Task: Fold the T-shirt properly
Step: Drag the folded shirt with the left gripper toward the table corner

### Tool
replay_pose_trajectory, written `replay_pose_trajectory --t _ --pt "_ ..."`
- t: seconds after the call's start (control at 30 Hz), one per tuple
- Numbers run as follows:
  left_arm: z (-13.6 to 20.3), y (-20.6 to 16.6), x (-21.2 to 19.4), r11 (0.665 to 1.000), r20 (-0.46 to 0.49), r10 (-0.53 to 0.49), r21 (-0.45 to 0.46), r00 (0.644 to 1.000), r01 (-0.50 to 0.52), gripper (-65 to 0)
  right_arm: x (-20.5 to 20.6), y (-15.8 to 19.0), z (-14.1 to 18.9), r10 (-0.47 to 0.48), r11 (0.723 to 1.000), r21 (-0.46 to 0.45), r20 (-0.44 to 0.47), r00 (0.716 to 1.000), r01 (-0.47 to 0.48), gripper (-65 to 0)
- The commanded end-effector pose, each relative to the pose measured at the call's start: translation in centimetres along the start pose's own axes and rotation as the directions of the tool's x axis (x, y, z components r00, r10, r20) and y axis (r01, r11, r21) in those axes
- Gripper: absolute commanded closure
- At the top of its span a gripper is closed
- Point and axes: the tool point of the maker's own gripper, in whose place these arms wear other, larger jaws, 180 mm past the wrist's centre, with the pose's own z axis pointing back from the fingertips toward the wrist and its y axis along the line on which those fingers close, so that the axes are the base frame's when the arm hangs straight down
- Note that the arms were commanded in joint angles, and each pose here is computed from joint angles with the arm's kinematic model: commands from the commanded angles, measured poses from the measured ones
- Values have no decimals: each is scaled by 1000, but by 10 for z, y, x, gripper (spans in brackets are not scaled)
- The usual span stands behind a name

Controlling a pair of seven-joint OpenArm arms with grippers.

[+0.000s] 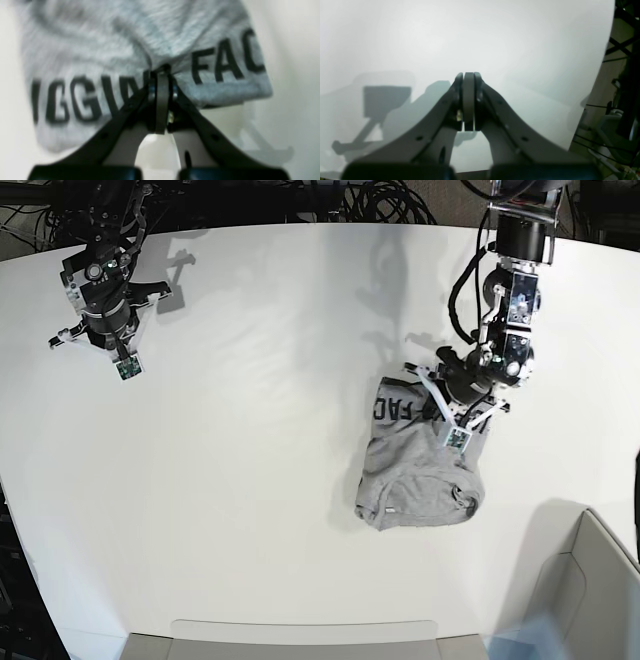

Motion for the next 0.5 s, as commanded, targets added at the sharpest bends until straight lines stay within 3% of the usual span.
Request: replay_pose_trajectory --t 0.0,0.1,0.2,0.33,0.47 --pt "9 -1 15 1000 43 -24 -6 999 25 0 11 -7 3 13 1000 -18 37 999 -12 0" --pt "28 -6 41 999 145 -49 -9 988 51 0 11 -8 3 13 1000 -21 34 999 -12 0" --pt "32 -9 56 1000 201 -2 -11 980 4 0 11 -8 3 14 1000 -22 33 999 -13 0" --pt "40 2 109 999 338 40 3 940 -43 0 8 -6 3 18 1000 -18 27 999 -17 0" --pt "37 11 138 999 401 46 3 915 -52 0 7 -8 3 15 1000 -21 22 1000 -14 0"
